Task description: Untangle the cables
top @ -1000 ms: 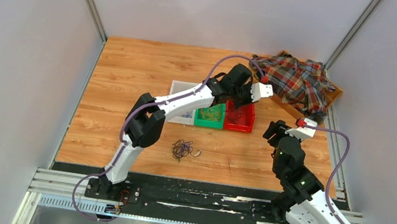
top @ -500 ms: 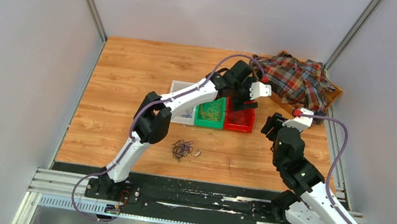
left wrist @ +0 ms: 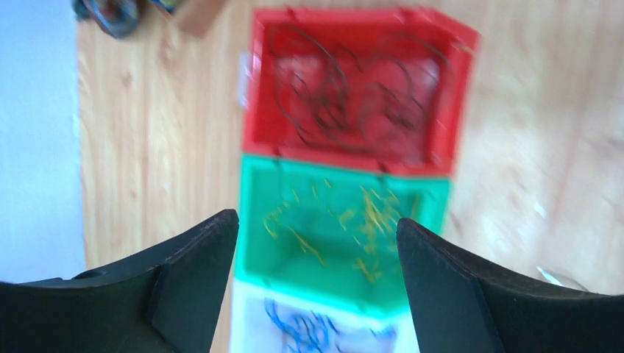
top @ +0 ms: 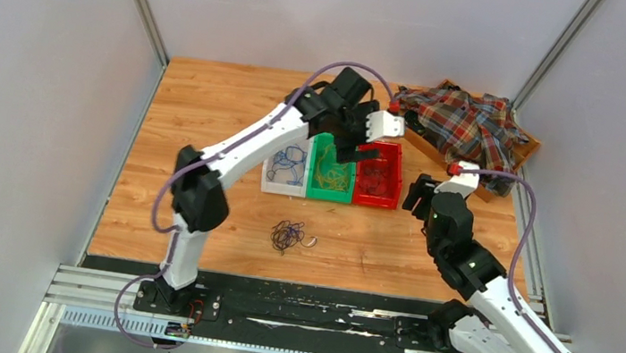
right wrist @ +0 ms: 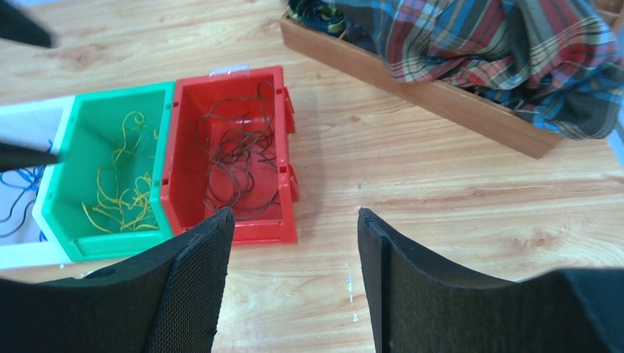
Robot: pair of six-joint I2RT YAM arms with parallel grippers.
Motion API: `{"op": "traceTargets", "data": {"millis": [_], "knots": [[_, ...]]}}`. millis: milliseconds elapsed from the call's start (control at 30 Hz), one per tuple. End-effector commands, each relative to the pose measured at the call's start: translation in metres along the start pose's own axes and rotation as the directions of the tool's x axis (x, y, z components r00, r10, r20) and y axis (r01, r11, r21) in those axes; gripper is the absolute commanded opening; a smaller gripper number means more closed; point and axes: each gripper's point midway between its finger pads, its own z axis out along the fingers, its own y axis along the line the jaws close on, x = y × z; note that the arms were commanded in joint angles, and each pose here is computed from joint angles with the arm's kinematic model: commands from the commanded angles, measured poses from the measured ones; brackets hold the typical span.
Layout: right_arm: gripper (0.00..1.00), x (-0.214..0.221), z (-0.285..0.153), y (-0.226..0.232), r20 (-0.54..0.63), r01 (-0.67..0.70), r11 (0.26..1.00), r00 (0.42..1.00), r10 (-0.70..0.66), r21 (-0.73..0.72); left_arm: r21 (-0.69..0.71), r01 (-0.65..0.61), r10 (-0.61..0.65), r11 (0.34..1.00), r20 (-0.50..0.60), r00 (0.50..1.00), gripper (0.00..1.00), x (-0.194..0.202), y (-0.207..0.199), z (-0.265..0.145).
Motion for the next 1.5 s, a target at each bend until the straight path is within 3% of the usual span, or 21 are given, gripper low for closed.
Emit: {"op": "traceTargets", "data": {"millis": [0,233,400,633,1033,1133,1300,1467], "knots": [[0.63,-0.001,0.005,0.015,-0.019,0.013,0.997,1.0,-0.014,-0.072,0.149,0.065,-0.053,0.987,-0.081,0.995,0.83,0.035,-0.056,-0.076],[0.57,0.042,0.011,0.07,-0.137,0.005,0.941,0.989,-0.054,-0.337,0.345,0.169,-0.126,0.923,-0.144,0.982,0.76,0.11,-0.148,-0.125],[0.53,0.072,0.012,0.084,-0.255,-0.011,0.925,0.962,-0.093,-0.38,0.453,0.234,-0.15,0.86,-0.214,0.965,0.67,0.155,-0.199,-0.115],[0.47,0.079,0.005,0.085,-0.254,-0.033,0.918,0.964,-0.075,-0.396,0.398,0.181,-0.101,0.899,-0.215,0.971,0.62,0.184,-0.188,-0.085],[0.4,0.076,0.003,0.078,-0.24,-0.054,0.928,0.97,-0.039,-0.369,0.436,0.178,-0.082,0.882,-0.229,0.97,0.49,0.215,-0.21,-0.064],[0.38,0.075,0.005,0.077,-0.237,-0.057,0.933,0.971,-0.031,-0.355,0.395,0.184,-0.096,0.9,-0.233,0.968,0.4,0.217,-0.205,-0.06],[0.37,0.074,0.008,0.079,-0.241,-0.098,0.936,0.97,0.014,-0.339,0.255,0.193,-0.138,0.948,-0.218,0.966,0.09,0.207,-0.179,-0.063],[0.43,0.065,0.005,0.109,-0.175,-0.096,0.876,0.985,0.013,-0.472,0.217,0.194,-0.147,0.957,-0.214,0.966,0.06,0.189,-0.169,-0.093]]}}
